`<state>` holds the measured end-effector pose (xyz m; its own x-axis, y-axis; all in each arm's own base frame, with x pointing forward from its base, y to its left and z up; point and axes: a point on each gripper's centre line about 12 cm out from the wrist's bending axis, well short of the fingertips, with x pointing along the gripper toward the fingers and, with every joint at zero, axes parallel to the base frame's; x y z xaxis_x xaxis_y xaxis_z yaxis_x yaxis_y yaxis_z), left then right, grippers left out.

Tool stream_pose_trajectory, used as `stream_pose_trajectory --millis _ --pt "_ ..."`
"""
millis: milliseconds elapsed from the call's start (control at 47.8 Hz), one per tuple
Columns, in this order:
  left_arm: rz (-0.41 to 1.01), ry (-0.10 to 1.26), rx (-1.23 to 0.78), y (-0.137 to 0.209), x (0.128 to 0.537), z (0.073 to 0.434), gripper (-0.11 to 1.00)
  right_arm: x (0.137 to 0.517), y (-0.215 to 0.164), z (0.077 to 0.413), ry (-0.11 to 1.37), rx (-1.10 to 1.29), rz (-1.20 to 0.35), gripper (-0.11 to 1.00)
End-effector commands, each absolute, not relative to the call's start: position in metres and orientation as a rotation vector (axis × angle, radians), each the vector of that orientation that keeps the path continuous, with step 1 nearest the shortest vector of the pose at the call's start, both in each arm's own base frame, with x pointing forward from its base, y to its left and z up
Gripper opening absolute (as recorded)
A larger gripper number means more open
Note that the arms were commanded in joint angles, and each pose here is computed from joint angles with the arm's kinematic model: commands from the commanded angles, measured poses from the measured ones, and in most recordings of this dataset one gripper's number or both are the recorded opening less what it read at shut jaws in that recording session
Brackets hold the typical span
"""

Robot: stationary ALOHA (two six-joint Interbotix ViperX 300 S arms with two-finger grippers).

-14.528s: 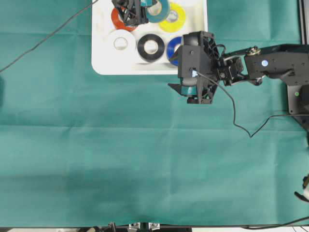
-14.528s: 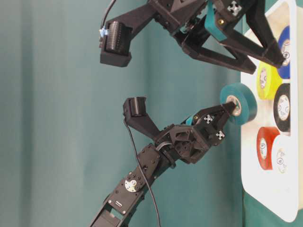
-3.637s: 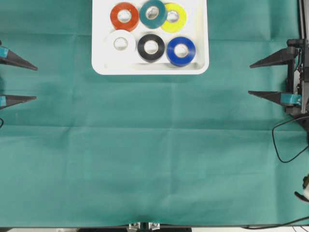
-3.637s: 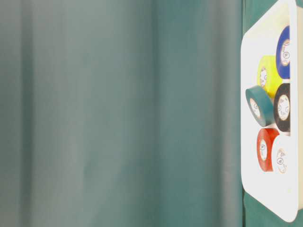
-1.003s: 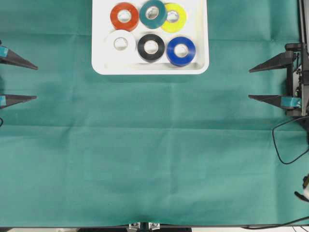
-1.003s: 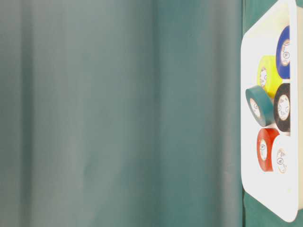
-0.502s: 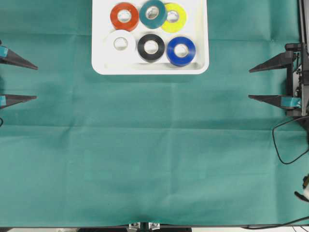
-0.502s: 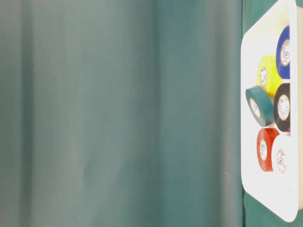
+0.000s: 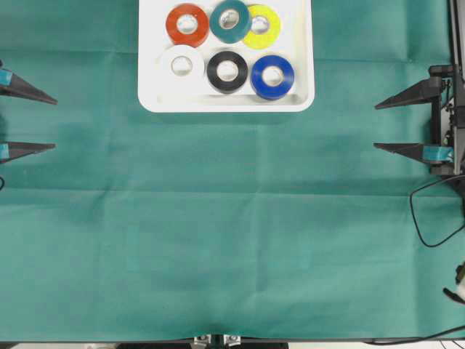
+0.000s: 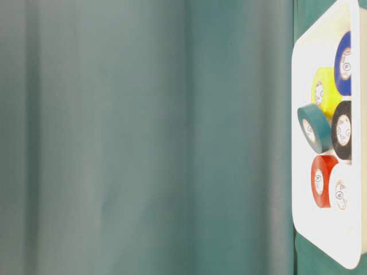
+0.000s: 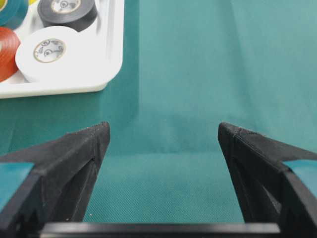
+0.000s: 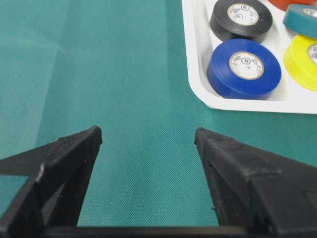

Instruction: Put the tape alternately from left to right into the white case.

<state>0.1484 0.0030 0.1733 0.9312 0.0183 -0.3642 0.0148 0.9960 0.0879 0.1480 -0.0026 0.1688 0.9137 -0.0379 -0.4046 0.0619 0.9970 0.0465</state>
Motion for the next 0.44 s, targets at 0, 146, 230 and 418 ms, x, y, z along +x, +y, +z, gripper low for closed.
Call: stream_pose_trajectory --millis 0,146,230,418 --pt "0.007 0.364 0.088 0.004 0.152 0.180 0.75 0.153 -0.002 0.179 0.392 0.058 -0.046 0.84" --pt "0.007 0.357 0.088 0.004 0.153 0.184 0.75 0.156 -0.002 0.188 0.372 0.058 -0.045 0.84" --pt "0.008 0.349 0.086 0.004 0.154 0.187 0.74 0.157 -0.002 0.192 0.359 0.057 -0.044 0.84" --pt "0.008 0.292 0.092 0.004 0.159 0.208 0.74 0.161 -0.002 0.206 0.326 0.060 -0.043 0.84"
